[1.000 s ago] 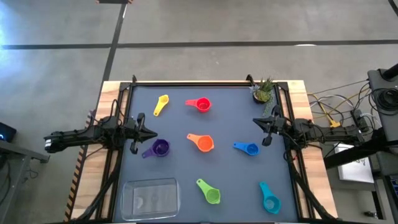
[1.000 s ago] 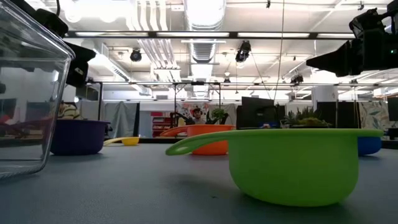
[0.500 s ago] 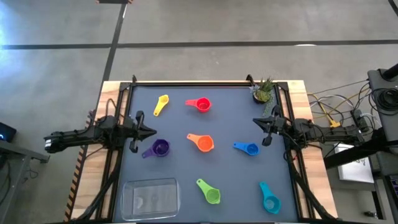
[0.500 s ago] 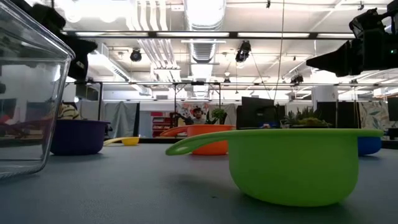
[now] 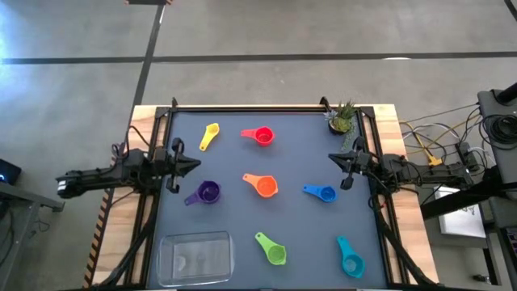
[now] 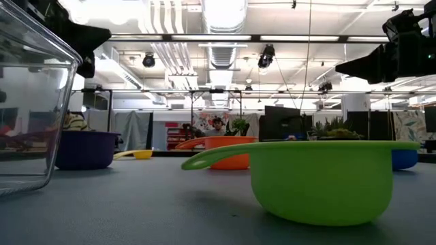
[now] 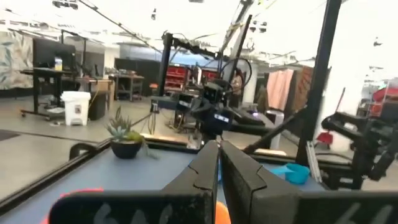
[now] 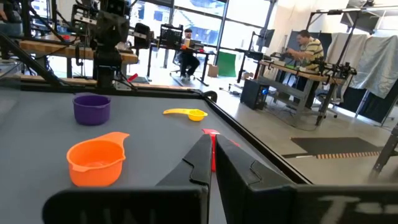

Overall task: Nest measuring cups in basket
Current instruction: Stack the orange measuring cup on top of the violet measuring cup

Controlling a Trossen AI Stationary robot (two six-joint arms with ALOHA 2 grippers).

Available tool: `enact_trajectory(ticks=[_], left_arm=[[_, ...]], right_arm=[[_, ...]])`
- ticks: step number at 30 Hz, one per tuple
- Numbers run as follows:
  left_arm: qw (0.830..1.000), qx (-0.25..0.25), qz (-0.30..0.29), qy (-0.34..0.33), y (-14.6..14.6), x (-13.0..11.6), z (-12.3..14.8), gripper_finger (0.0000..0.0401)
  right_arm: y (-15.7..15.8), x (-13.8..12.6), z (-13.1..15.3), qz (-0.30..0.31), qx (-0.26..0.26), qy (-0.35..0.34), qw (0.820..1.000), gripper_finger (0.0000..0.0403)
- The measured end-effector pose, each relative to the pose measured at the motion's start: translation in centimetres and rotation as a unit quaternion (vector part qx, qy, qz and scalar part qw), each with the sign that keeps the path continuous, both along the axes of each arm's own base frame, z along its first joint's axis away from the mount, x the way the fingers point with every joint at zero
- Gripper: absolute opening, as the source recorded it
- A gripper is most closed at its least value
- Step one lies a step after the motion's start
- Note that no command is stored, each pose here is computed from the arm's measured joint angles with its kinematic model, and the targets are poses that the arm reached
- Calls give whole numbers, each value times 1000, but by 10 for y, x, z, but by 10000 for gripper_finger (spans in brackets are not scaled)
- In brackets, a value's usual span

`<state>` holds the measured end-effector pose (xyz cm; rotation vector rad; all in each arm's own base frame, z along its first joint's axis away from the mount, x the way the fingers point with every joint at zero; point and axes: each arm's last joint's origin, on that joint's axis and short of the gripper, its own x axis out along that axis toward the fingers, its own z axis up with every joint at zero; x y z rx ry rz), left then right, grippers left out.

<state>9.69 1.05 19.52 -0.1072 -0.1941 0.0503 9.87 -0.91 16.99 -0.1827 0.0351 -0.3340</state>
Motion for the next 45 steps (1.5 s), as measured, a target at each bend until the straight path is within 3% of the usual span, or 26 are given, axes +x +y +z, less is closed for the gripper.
enact_trajectory(ticks=[8, 12, 17, 22, 27, 35, 40, 45], left_arm=[[999, 23, 15, 19, 2, 13, 49, 0], [993, 65, 18, 101, 5, 37, 75, 0], [961, 58, 32, 269, 12, 77, 97, 0], [926, 72, 24, 371, 18, 125, 104, 12], [898, 86, 13, 430, 24, 166, 111, 64], [865, 88, 7, 494, 31, 212, 111, 206], [831, 80, -3, 550, 32, 226, 96, 273], [813, 73, -6, 577, 34, 231, 76, 293]], right_arm=[[0, 0, 0, 0, 0, 0, 1000, 9], [0, 0, 0, 0, 0, 0, 1000, 9], [0, 0, 0, 0, 0, 0, 1000, 9], [0, 0, 0, 0, 0, 0, 1000, 9], [0, 0, 0, 0, 0, 0, 1000, 9], [0, 0, 0, 0, 0, 0, 1000, 9], [0, 0, 0, 0, 0, 0, 1000, 9], [0, 0, 0, 0, 0, 0, 1000, 9]])
